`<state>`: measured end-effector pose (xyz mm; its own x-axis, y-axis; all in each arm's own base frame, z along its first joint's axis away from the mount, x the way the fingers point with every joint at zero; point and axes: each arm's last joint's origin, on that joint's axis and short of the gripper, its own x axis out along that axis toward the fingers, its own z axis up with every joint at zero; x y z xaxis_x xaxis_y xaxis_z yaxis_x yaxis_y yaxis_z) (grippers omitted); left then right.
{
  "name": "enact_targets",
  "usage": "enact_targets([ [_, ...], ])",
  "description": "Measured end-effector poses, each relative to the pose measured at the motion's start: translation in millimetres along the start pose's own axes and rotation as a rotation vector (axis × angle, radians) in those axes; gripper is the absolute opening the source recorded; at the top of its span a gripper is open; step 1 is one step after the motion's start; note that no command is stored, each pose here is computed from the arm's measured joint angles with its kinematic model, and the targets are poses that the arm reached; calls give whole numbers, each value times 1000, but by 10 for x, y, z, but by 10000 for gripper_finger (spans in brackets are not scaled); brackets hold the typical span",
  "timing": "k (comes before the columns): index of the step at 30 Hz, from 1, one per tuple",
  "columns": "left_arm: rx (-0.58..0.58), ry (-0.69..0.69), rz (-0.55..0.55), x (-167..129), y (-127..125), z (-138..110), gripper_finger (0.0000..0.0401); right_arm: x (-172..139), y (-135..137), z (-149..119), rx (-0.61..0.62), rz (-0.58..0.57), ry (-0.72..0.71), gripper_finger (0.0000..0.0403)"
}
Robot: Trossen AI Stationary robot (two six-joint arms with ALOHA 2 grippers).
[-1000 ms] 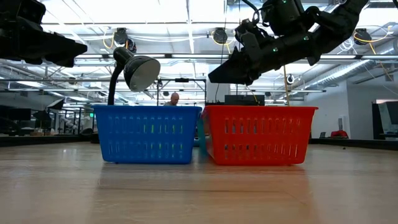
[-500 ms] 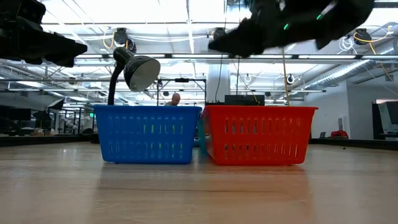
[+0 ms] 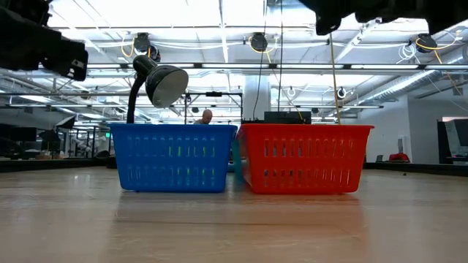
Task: Pick & Place Markers
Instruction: Put the red highlighter pen into the blue bin
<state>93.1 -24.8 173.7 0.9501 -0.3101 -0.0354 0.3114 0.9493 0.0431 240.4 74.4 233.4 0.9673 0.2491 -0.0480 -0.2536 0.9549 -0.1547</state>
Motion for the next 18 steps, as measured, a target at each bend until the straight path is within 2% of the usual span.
enact_targets([
  [6,0,14,0,15,1,-10,159,-145,22,-151,15,-4,-31,130],
  [10,5,15,1,19,2,-8,159,-182,16,-153,7,-8,-43,130],
  [14,80,-111,41,13,16,115,159,-198,10,-118,-7,-10,-67,130],
  [18,-62,-245,20,-9,16,241,159,-207,2,-109,-42,-17,-70,130],
])
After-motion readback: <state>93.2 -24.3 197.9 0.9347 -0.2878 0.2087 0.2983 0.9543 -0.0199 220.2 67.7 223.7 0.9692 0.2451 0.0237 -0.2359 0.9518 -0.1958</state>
